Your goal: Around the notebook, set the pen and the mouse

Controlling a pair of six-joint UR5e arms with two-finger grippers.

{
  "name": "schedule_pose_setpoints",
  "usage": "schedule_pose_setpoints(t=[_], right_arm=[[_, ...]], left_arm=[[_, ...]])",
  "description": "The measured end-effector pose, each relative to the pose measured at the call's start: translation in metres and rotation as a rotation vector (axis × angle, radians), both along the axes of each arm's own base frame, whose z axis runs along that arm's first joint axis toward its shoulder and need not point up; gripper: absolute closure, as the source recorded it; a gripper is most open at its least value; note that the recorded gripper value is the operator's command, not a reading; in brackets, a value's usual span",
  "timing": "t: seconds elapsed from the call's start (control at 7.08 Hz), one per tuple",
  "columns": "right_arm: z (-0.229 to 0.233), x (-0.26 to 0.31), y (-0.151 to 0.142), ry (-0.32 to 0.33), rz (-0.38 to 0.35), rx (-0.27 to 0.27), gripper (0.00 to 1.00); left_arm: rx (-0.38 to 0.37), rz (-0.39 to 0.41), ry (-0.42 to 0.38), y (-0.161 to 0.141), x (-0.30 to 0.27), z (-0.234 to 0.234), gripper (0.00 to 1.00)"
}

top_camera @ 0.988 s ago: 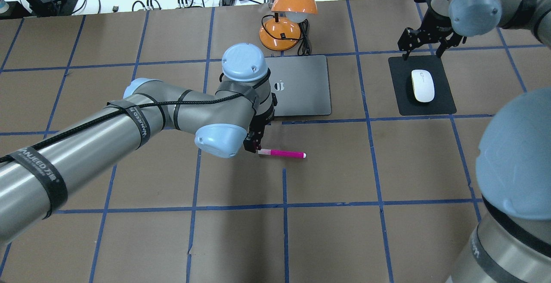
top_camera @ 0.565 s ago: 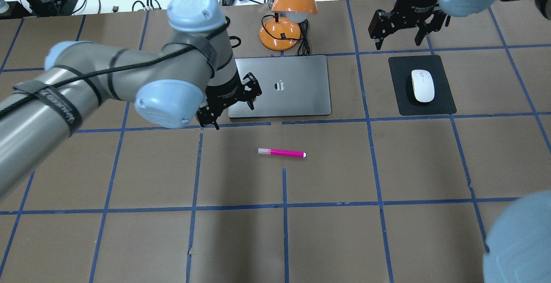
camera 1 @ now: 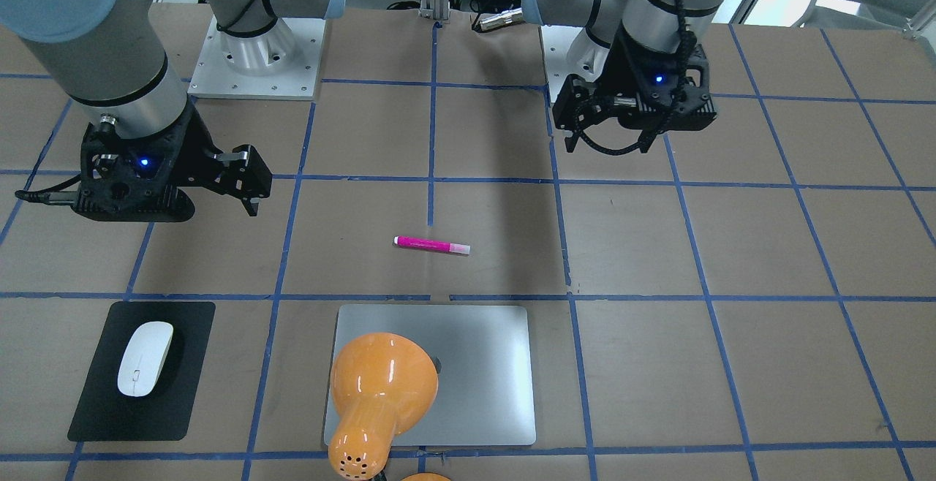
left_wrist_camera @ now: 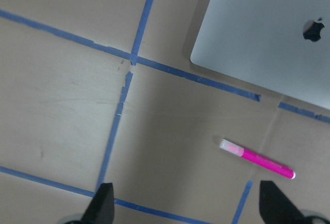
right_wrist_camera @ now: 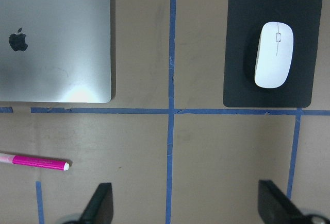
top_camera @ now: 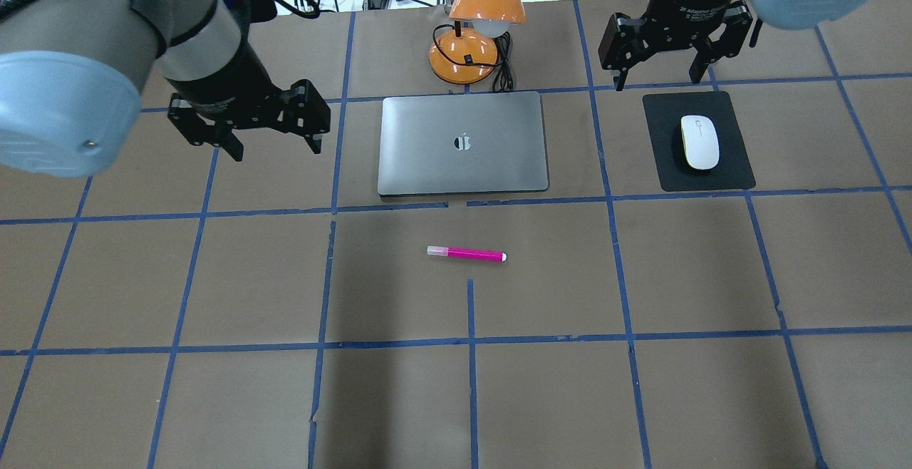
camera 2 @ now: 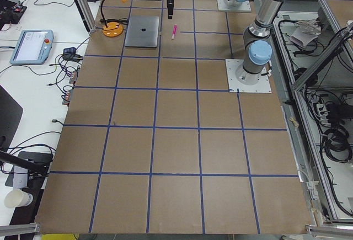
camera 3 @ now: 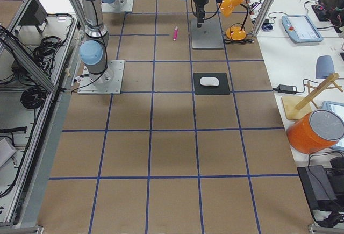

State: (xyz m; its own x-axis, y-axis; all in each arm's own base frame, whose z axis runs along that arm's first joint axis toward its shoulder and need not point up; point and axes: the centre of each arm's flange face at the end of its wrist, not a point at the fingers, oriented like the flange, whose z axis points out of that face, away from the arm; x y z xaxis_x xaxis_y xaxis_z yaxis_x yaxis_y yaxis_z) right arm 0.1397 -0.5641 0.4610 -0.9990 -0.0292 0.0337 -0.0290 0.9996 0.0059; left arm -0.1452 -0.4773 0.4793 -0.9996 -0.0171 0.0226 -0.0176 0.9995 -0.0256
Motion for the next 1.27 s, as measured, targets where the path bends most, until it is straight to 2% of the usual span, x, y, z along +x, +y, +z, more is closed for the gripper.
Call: schedule_pose_setpoints(t=[0.28, 0.71, 1.27], right_arm=[[0.003, 0.002, 0.002, -0.008, 0.0, -0.006, 0.0], [0.012, 0.007, 0.001, -0.03, -0.029, -0.025, 0.0], [0.01, 0.003, 0.005, -0.036, -0.069, 0.017, 0.0]], left_arm=[[0.003, -0.001, 0.011, -0.005, 0.025, 0.015, 0.0], [0.0, 0.005, 0.009, -0.009, 0.03, 0.019, 0.0], [0.003, 0.01, 0.012, -0.009, 0.031, 0.017, 0.0]])
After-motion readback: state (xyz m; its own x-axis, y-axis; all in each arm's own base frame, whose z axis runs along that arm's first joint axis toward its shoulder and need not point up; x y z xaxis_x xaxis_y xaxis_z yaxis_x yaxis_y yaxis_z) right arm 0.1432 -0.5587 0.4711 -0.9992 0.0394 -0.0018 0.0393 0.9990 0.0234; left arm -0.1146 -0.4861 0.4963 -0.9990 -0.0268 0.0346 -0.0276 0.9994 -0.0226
